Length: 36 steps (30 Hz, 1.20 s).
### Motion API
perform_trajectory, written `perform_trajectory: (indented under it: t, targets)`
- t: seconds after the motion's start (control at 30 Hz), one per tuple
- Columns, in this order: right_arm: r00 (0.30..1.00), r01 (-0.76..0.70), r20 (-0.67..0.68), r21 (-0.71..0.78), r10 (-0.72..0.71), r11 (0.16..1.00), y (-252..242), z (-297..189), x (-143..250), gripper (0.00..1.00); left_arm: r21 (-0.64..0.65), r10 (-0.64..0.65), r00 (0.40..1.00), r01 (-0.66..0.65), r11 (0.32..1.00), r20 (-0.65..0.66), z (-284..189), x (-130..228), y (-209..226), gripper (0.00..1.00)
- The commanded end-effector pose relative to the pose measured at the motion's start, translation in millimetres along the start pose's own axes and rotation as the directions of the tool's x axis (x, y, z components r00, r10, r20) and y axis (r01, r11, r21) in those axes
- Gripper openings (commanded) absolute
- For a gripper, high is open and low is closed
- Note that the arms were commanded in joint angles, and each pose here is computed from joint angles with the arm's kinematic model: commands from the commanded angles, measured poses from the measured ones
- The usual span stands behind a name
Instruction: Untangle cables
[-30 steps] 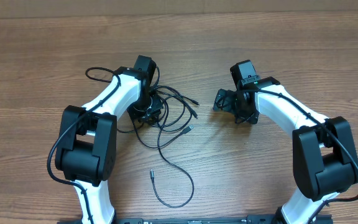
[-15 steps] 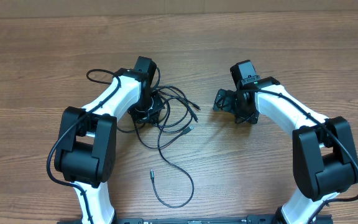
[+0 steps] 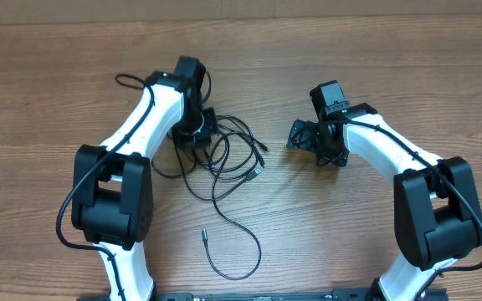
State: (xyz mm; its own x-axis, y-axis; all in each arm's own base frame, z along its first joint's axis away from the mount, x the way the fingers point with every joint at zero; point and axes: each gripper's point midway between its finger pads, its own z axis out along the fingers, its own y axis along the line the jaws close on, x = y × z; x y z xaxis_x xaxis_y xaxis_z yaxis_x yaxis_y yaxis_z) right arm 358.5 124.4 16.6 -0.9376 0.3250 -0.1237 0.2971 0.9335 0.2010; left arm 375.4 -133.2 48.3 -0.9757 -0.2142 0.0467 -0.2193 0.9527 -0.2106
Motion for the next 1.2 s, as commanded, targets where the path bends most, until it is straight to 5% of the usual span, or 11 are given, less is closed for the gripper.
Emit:
perform_trajectory:
  t: [0.0,0.4,0.9,1.03,1.17]
  targets:
    - [1.0,0.002,0.018,-0.002,-0.002,1.0,2.6,-1.7,-5.6,1.0,0.025,0.053,0.999,-0.053,0.998,0.011,-12.8,-8.2,-9.4,0.04]
    - [1.0,0.002,0.018,-0.002,-0.002,1.0,2.6,-1.7,-5.6,1.0,-0.121,-0.126,0.992,0.126,0.985,0.012,36.1,16.3,21.3,0.23]
    - [1.0,0.002,0.018,-0.002,-0.002,1.0,2.6,-1.7,-5.6,1.0,-0.188,-0.176,0.978,0.195,0.963,0.112,64.6,15.5,45.0,0.17]
    - [1.0,0.002,0.018,-0.002,-0.002,1.0,2.6,-1.7,-5.6,1.0,-0.173,-0.203,0.973,0.22,0.96,0.11,68.0,17.5,44.1,0.04]
    - [1.0,0.002,0.018,-0.002,-0.002,1.0,2.6,-1.7,-5.6,1.0,-0.147,-0.181,0.979,0.194,0.97,0.096,66.5,16.8,38.0,0.04]
